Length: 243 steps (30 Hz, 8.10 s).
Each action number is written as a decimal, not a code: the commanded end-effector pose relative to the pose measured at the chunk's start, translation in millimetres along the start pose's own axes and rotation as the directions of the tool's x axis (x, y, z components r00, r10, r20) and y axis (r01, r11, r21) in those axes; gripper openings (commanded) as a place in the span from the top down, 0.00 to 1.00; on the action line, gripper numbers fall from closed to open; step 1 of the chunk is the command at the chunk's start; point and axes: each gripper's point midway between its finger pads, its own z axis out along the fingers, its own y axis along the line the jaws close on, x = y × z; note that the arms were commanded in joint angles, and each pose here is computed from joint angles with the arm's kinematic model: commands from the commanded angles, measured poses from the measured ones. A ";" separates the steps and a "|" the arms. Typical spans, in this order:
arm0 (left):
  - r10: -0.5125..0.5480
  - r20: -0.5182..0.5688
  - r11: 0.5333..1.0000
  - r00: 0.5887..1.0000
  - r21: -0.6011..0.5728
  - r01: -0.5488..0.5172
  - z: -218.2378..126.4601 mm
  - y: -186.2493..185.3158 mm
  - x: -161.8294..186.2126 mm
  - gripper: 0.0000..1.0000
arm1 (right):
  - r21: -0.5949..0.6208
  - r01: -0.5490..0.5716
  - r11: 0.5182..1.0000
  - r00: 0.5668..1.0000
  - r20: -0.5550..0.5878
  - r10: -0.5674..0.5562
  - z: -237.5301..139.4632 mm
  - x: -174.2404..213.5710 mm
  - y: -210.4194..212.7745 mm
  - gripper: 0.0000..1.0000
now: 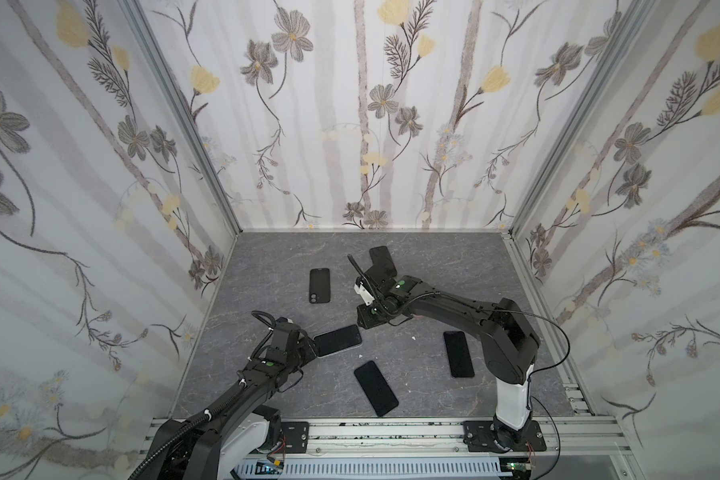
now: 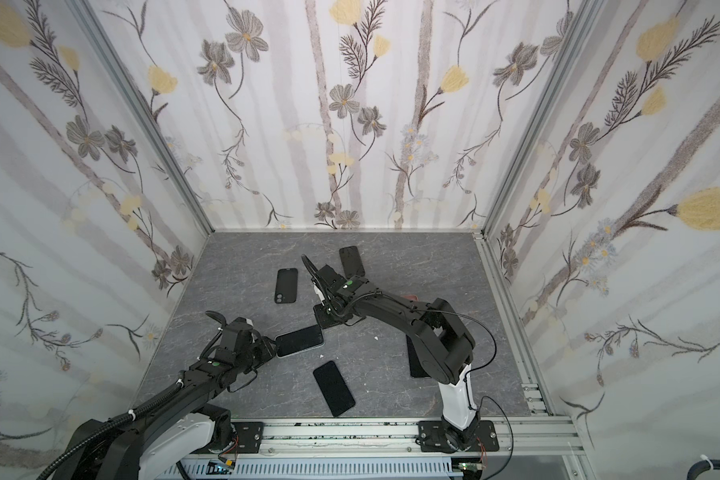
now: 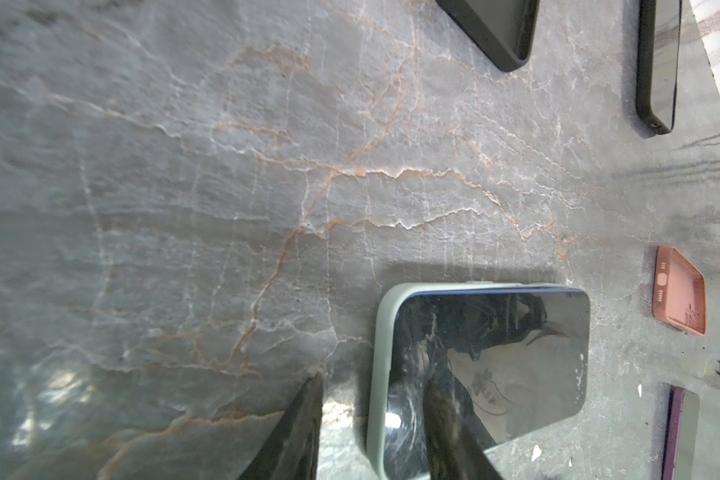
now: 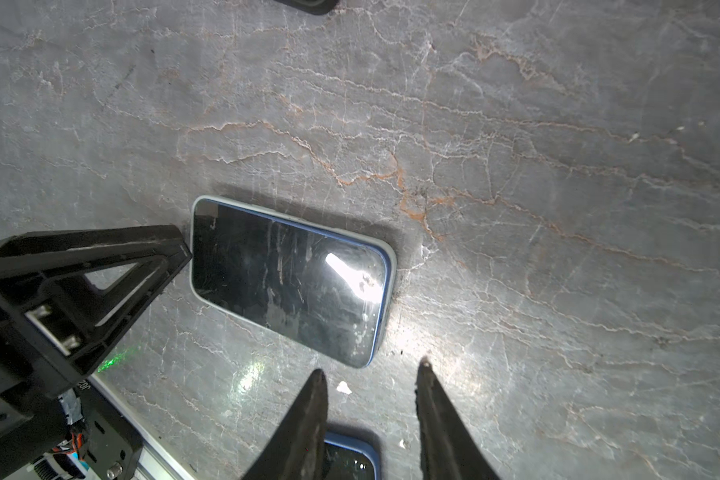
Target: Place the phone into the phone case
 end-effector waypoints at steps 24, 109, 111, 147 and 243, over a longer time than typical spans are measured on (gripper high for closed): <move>-0.042 -0.019 0.999 0.999 -0.003 0.042 -2.4 2.0 5.1 0.53 | -0.067 -0.015 0.998 0.994 -0.113 0.007 21.6 43.4 -2.1 0.76; -0.031 0.054 0.999 0.998 -0.022 0.032 -4.3 -4.1 -16.5 0.52 | -0.007 0.174 0.985 0.984 -0.024 -0.174 7.3 -17.8 21.3 0.61; -0.032 0.052 0.999 0.998 -0.013 0.033 -2.7 -6.3 -16.8 0.52 | 0.002 0.177 0.984 0.983 -0.041 -0.176 12.4 -16.4 16.6 0.62; -0.012 -0.005 0.999 1.000 -0.048 0.011 8.1 -0.1 -8.1 0.80 | 0.025 0.162 0.987 0.966 -0.207 -0.153 61.6 0.8 -14.8 0.73; 0.193 0.465 0.946 0.864 0.145 -0.289 -138.3 -86.4 -93.8 0.23 | 0.108 0.937 0.331 0.274 0.361 -0.892 -25.4 -26.3 94.8 0.00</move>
